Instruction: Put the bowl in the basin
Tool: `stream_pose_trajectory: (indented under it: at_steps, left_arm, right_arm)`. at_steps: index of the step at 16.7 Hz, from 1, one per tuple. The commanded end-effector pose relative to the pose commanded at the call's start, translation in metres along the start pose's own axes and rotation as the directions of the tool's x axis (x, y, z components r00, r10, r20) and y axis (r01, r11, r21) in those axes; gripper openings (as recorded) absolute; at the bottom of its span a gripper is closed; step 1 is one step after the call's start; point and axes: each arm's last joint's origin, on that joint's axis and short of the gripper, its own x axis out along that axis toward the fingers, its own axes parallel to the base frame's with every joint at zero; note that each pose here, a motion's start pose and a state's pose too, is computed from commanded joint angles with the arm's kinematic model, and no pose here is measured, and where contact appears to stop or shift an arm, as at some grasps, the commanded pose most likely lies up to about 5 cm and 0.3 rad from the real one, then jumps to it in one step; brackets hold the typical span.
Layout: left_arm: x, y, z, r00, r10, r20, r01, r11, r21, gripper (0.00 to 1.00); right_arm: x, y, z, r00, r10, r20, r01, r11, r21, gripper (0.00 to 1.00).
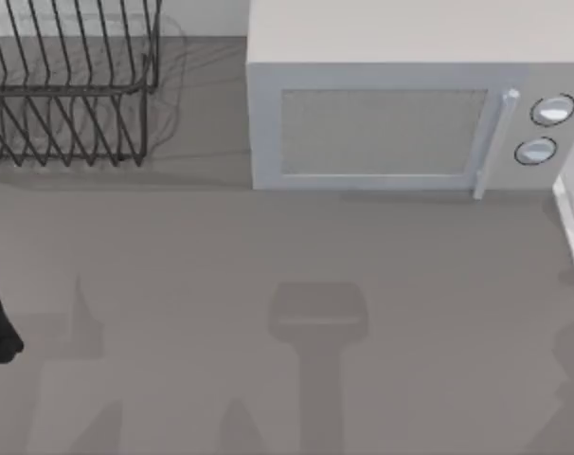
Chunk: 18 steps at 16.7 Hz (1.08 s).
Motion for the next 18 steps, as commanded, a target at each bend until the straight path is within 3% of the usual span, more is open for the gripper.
stream_pose_trajectory:
  at_steps: [5, 10, 18]
  left_arm:
    - [0.000, 0.000, 0.000, 1.000, 0.000, 0.000, 0.000, 1.000, 0.000, 1.00]
    - [0.000, 0.000, 0.000, 1.000, 0.000, 0.000, 0.000, 1.000, 0.000, 1.00]
    - [0.000, 0.000, 0.000, 1.000, 0.000, 0.000, 0.000, 1.000, 0.000, 1.00]
  right_arm:
    - [-0.025, -0.004, 0.014, 0.911, 0.152, 0.384, -0.082, 0.978, -0.192, 0.00]
    - [-0.046, 0.012, 0.022, 0.789, 0.308, 0.531, -0.121, 0.926, -0.358, 0.00]
    - [-0.046, 0.013, 0.022, 0.776, 0.324, 0.542, -0.124, 0.920, -0.373, 0.00]
